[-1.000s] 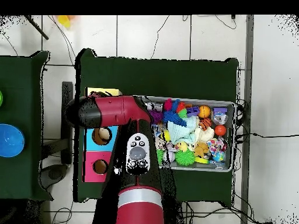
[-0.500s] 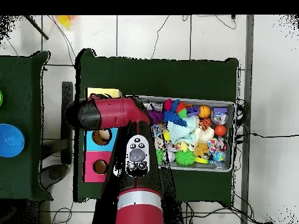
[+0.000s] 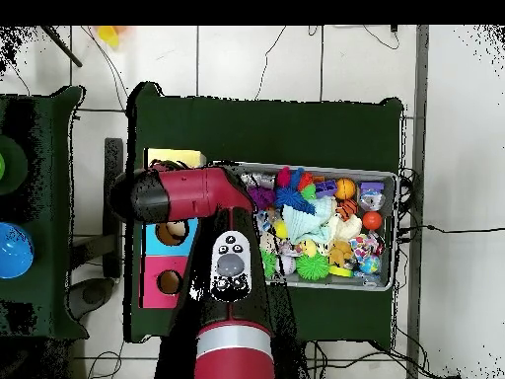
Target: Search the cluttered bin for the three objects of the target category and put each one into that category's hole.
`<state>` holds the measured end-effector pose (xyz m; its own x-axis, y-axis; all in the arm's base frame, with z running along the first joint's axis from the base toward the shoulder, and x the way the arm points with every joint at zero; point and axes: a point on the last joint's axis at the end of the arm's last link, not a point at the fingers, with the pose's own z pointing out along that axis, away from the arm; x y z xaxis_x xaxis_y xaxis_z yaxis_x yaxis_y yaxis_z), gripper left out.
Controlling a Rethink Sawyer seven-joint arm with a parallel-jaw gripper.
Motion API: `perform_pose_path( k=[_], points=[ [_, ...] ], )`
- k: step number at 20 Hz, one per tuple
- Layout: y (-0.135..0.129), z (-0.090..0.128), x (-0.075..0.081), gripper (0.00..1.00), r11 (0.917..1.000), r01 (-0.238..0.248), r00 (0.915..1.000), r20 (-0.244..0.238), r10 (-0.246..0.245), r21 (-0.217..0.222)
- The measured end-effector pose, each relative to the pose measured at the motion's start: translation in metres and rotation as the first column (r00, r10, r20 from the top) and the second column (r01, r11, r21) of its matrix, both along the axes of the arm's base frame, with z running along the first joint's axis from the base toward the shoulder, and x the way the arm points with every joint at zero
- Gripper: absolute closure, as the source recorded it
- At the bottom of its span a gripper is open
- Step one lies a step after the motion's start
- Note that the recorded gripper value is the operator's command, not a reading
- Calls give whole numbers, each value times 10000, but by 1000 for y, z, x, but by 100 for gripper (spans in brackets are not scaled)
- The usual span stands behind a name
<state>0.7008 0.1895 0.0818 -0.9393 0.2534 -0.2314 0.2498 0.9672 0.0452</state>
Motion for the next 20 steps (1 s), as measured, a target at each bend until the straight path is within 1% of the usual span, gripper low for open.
perform_pose_path(
  k=[7, 14, 17, 20],
  points=[
    [1, 0, -1, 100, 10000, -10, 10000, -2, 10, 4],
    [9, -5, 0, 100, 9999, -127, 9996, 255, 127, 27],
    [15, -9, -2, 100, 9998, -209, 9993, 307, 208, 41],
    [21, -19, -6, 100, 9995, -298, 9992, 281, 297, 45]
  ],
)
